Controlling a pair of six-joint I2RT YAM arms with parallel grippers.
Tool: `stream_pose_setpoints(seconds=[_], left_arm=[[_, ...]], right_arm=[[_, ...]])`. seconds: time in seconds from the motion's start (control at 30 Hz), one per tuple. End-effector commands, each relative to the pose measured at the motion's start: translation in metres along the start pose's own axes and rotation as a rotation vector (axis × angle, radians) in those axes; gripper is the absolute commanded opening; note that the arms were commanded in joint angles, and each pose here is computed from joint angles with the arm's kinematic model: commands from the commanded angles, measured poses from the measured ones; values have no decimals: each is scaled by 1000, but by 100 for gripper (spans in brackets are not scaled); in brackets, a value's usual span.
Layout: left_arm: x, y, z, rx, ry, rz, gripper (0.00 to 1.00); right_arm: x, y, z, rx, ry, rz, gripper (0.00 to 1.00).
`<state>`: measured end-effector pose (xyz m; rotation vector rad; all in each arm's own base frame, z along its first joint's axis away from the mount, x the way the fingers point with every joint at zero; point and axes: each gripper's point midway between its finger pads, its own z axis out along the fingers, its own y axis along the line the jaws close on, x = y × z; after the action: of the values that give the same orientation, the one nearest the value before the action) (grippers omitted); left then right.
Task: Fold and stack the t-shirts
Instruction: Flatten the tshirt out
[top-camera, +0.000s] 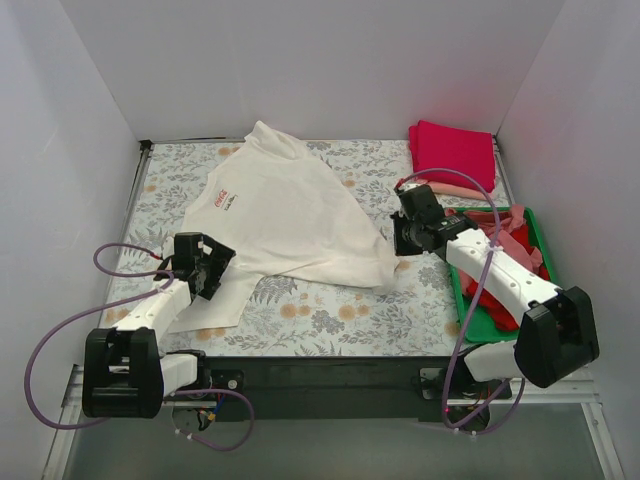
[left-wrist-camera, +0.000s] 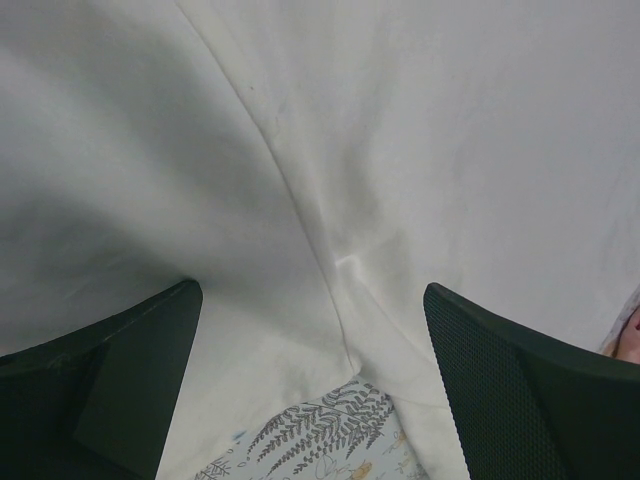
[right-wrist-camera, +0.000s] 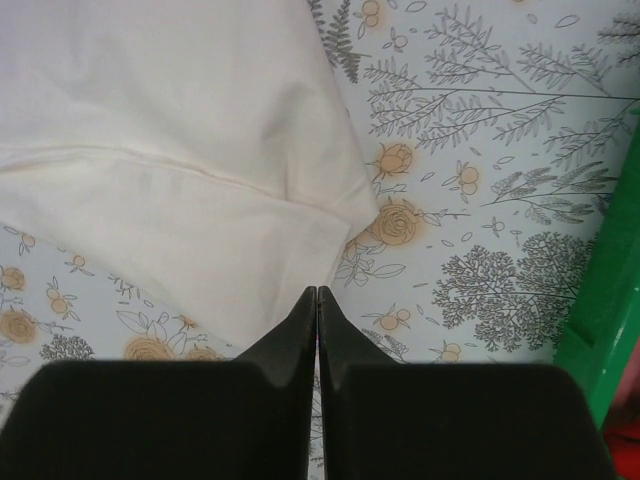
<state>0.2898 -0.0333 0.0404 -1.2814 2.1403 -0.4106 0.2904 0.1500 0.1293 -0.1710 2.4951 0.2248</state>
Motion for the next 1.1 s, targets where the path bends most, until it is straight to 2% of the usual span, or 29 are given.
stream_pose_setpoints(seconds=[0.0, 0.13, 0.37, 0.47, 0.63, 0.7, 0.83, 0.9, 0.93, 0.97, 1.0, 1.07], left_arm=[[2, 23, 4, -95, -8, 33, 94], [1, 21, 2, -87, -10, 29, 95], [2, 17, -2, -64, -3, 29, 95], [2, 15, -3, -56, 0, 30, 95], [2, 15, -4, -57, -2, 31, 95], [1, 15, -4, -57, -6, 28, 95], [1, 16, -3, -61, -7, 30, 95], [1, 17, -2, -68, -3, 35, 95], [2, 18, -2, -70, -1, 35, 95], [2, 20, -1, -77, -5, 35, 95], [2, 20, -1, -78, -5, 37, 95], [1, 21, -2, -83, -9, 38, 95]], right_arm=[[18, 14, 6, -61, 76, -56, 8], [57, 15, 5, -118, 135, -54, 13], [108, 40, -9, -368, 174, -53, 43], [115, 37, -5, -387, 134, -100, 57], [110, 39, 12, -367, 105, -118, 58], [107, 40, 22, -351, 105, -114, 57], [81, 41, 44, -298, 21, -93, 54], [75, 43, 53, -288, 19, -89, 47], [70, 38, 57, -250, 8, -83, 39], [69, 35, 59, -226, 13, -80, 16], [60, 34, 59, -213, -6, -88, 5], [58, 14, 53, -97, 9, -100, 1]])
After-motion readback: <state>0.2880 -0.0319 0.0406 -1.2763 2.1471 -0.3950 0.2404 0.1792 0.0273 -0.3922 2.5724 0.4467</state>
